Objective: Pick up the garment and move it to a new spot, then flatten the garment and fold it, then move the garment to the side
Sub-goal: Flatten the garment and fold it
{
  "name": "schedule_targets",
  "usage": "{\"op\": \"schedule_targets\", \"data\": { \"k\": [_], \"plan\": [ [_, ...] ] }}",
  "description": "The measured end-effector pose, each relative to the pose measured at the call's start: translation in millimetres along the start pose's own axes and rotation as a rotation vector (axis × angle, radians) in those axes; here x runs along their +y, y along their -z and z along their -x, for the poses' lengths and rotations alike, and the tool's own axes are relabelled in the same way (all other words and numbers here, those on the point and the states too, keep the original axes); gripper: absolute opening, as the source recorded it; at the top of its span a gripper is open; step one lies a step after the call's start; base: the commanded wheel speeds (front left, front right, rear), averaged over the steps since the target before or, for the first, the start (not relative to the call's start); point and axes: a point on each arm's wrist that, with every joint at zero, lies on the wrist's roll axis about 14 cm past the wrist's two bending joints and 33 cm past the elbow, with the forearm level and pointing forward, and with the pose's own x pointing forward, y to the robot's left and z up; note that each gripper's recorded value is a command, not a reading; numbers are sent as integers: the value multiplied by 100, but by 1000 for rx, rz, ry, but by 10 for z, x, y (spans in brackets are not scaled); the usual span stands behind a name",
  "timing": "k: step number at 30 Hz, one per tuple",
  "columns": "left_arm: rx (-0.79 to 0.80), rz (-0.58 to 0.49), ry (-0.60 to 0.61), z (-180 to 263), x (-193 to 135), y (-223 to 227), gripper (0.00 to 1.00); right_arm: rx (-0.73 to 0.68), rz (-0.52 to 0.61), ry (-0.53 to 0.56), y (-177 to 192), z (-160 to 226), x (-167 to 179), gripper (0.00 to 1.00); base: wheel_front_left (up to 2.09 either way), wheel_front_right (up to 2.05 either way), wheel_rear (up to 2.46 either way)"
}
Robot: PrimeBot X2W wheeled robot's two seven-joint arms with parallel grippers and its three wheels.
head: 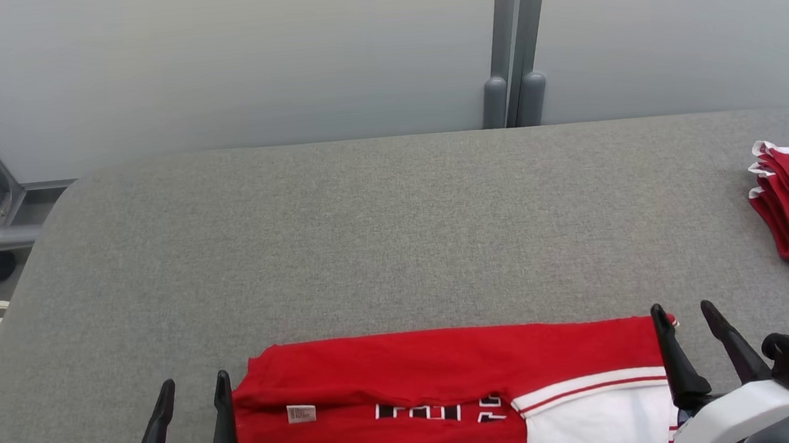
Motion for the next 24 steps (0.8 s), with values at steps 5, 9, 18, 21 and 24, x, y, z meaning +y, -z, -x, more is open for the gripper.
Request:
{"op": "schedule_targets", "data": {
  "k": [5,9,18,21,24],
  "plan": [
    [21,-39,21,72,3,64,100,-67,8,37,-21,13,-54,100,0,0,0],
    [38,-56,11,131,71,114,100,-74,39,60,20,24,-115,100,0,0,0],
    [56,-62,8,159,110,171,100,-52,36,75,121,21,-160,100,0,0,0],
    [58,-71,11,151,105,177,100,-57,32,69,112,3,-140,100,0,0,0],
    [70,-77,11,147,105,211,100,-62,27,68,108,-6,-136,100,0,0,0]
  ]
}}
